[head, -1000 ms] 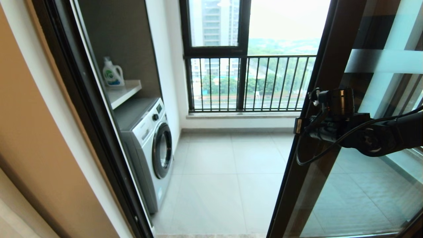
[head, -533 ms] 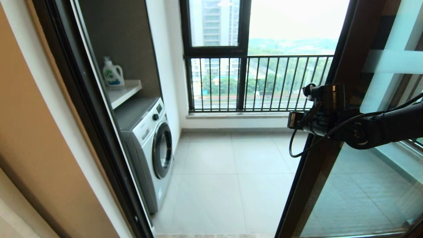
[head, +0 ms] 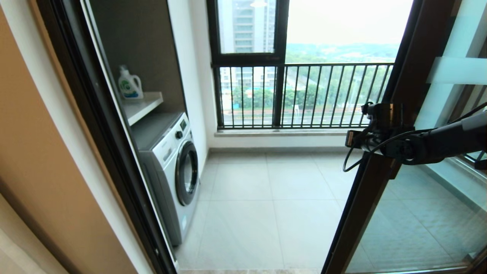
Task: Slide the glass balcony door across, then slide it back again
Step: Open the slid door
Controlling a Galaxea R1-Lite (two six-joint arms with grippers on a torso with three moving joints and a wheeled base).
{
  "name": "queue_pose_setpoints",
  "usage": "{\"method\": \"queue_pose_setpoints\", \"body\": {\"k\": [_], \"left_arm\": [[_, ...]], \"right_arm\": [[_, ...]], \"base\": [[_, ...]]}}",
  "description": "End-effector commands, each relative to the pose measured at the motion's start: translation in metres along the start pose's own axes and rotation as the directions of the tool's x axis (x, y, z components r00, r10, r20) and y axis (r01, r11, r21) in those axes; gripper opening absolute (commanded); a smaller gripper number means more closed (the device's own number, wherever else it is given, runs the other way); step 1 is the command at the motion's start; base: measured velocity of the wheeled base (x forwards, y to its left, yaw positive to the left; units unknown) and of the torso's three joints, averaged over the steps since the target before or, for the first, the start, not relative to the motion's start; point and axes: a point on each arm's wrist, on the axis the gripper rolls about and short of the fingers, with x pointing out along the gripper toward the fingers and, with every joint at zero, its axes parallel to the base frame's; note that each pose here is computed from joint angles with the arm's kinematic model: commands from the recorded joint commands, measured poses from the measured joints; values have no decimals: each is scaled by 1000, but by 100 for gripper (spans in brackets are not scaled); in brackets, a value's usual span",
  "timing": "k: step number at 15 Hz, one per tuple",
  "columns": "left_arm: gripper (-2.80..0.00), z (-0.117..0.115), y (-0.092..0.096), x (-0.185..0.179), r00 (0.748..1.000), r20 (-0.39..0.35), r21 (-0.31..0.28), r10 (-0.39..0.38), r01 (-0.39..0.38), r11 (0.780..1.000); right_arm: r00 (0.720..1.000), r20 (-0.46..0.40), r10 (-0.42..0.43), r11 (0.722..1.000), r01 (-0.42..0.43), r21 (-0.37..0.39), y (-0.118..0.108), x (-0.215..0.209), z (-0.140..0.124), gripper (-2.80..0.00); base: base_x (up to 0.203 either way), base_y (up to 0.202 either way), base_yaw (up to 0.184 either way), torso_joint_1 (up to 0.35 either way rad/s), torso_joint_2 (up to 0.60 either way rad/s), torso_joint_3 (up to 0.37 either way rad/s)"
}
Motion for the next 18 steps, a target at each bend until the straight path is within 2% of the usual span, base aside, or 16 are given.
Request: {"method": "queue_pose_setpoints", "body": {"k": [1, 4, 6, 12, 18], "left_arm": [[-280, 0, 0, 0, 1000, -1, 0, -1, 1, 1000], [-280, 0, 0, 0, 1000, -1, 0, -1, 1, 1000], [-280, 0, 0, 0, 1000, -1, 0, -1, 1, 1000], [-280, 0, 0, 0, 1000, -1, 0, -1, 1, 1000], [-280, 0, 0, 0, 1000, -1, 0, -1, 1, 1000]], "right_arm": [[998, -3, -63, 998, 63, -18, -20, 10, -2, -280], [992, 28, -120, 992, 121, -25, -47, 15, 3, -280], [990, 32, -138, 990, 140, -35, -56, 15, 4, -280], [986, 52, -158, 986, 160, -53, -64, 7, 13, -280], [968, 43, -247, 967, 249, -45, -107, 7, 13, -280]], "base": [[0, 0, 0, 0, 0, 0], [0, 0, 0, 0, 0, 0], [0, 0, 0, 0, 0, 0], [0, 0, 0, 0, 0, 0], [0, 0, 0, 0, 0, 0]]}}
